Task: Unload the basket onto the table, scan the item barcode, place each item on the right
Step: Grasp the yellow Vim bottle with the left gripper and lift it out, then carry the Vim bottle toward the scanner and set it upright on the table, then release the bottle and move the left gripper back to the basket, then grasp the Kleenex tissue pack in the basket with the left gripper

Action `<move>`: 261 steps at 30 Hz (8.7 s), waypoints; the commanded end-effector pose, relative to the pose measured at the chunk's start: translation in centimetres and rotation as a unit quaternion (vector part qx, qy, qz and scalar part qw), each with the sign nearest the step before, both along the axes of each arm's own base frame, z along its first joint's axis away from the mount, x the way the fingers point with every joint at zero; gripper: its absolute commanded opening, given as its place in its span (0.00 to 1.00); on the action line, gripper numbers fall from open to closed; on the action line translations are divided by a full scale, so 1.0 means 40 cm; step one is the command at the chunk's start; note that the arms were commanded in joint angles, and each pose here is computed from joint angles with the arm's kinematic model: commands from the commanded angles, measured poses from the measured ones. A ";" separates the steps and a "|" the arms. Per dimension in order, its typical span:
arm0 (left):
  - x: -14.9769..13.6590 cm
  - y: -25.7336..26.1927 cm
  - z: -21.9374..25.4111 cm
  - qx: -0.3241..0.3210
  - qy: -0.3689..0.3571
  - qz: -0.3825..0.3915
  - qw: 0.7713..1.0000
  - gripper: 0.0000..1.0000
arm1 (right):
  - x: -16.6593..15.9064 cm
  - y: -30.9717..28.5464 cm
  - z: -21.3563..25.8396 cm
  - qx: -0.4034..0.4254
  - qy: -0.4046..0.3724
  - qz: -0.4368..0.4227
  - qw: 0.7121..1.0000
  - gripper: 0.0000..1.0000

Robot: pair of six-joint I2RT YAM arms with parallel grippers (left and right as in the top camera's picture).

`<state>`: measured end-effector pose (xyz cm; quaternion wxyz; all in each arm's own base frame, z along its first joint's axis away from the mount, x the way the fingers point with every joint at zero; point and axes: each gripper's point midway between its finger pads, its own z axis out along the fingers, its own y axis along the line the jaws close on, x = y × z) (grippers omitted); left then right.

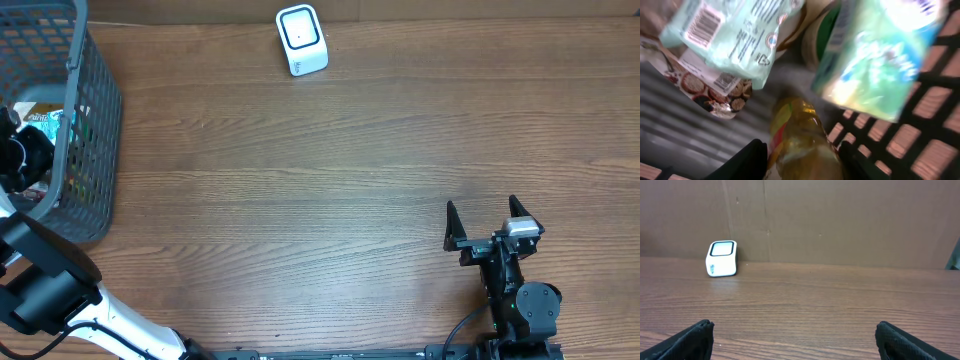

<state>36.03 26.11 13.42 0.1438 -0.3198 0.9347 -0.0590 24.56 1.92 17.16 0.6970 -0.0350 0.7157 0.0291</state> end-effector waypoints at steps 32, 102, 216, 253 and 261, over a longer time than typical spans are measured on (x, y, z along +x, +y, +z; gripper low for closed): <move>-0.016 -0.329 0.811 0.185 -0.365 -0.035 0.912 0.48 | 0.000 0.004 -0.004 -0.001 -0.002 0.003 1.000 1.00; 0.051 -1.750 -0.037 0.039 -0.199 -0.513 0.834 0.50 | 0.000 0.004 -0.004 -0.001 -0.002 0.003 1.000 1.00; 0.134 0.018 0.219 0.157 -0.133 -0.135 0.969 0.99 | 0.000 0.004 -0.004 -0.001 -0.002 0.003 1.000 1.00; 0.203 -0.032 -0.097 0.039 -0.108 -0.240 0.964 1.00 | 0.000 0.004 -0.004 -0.001 -0.002 0.003 1.000 1.00; 0.193 -0.040 -0.130 0.031 -0.101 -0.240 0.965 1.00 | 0.000 0.004 -0.004 -0.001 -0.002 0.003 1.000 1.00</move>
